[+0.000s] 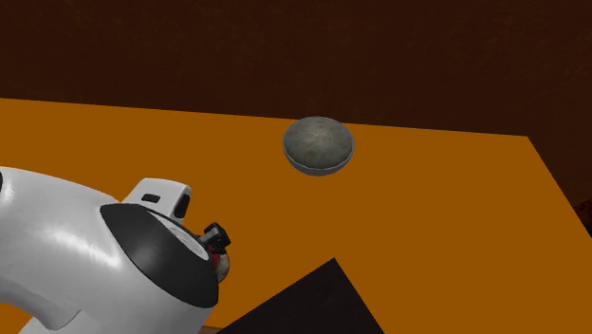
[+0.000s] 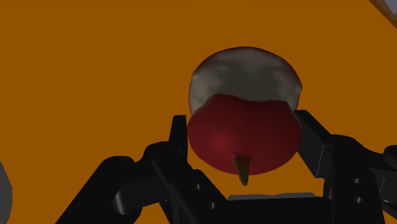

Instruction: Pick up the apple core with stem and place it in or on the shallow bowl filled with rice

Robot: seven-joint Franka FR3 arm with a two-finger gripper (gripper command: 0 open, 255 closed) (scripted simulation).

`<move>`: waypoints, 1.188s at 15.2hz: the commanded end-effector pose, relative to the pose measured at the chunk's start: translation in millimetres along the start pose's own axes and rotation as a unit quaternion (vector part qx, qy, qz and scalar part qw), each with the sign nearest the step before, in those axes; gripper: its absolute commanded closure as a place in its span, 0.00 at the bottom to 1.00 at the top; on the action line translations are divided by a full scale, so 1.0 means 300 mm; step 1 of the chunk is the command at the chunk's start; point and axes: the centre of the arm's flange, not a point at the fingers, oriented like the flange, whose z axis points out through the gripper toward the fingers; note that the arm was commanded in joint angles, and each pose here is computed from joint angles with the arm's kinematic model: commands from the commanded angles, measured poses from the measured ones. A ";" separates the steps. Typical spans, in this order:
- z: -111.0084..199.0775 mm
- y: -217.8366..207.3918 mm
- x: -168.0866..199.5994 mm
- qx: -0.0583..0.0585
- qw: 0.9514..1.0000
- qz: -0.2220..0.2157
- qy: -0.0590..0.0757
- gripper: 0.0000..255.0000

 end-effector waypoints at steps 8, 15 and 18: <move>-0.154 0.029 0.016 0.001 1.000 0.001 0.000 1.00; -0.274 0.050 0.031 0.001 1.000 0.001 0.000 1.00; -0.326 0.058 0.038 0.001 1.000 0.001 0.000 1.00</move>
